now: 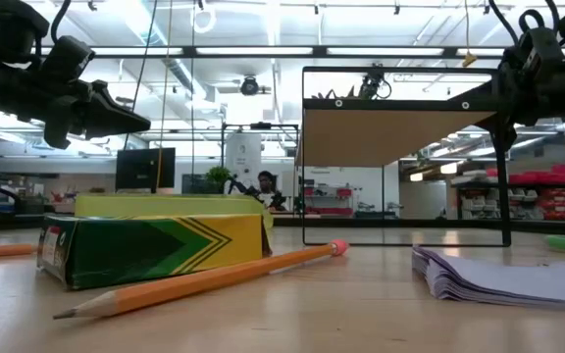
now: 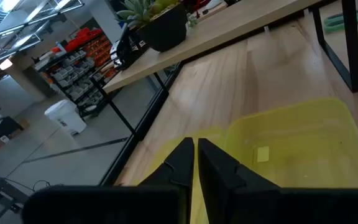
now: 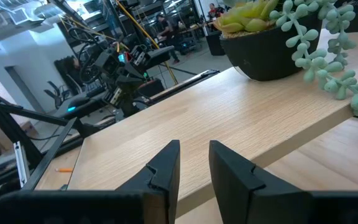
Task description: Pack school essentials
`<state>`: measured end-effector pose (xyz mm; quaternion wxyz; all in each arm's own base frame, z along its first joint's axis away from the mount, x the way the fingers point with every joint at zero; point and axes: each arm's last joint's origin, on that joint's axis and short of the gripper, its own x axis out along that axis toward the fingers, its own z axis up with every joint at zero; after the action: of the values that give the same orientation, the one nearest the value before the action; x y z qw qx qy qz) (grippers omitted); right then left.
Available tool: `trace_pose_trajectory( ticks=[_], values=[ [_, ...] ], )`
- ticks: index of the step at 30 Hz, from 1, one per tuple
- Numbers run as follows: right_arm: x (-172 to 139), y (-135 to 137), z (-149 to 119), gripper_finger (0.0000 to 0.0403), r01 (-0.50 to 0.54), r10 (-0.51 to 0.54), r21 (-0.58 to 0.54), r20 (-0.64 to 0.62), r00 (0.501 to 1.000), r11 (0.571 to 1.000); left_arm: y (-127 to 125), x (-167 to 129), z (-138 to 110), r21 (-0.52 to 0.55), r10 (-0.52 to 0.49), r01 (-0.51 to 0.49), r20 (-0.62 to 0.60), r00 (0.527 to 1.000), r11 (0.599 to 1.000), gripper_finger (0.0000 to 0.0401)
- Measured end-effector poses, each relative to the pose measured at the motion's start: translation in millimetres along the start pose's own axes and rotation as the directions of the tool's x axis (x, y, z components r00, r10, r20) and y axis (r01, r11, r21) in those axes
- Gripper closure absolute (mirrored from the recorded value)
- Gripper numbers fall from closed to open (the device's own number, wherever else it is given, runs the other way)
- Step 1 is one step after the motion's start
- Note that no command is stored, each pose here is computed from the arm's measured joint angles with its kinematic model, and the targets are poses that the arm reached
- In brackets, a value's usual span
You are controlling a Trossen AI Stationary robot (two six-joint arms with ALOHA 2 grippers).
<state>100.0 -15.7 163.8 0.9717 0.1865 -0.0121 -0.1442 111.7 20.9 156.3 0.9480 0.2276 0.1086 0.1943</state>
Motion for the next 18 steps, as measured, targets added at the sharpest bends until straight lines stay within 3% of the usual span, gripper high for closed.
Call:
trace_pose_trajectory(
  ticks=[18],
  values=[
    [0.0,0.0,0.0,0.0310,0.000,0.000,0.000,0.000,1.000,1.000,0.0,0.0,0.0,0.000,0.000,0.000,0.000,1.000,1.000,0.0369]
  ],
)
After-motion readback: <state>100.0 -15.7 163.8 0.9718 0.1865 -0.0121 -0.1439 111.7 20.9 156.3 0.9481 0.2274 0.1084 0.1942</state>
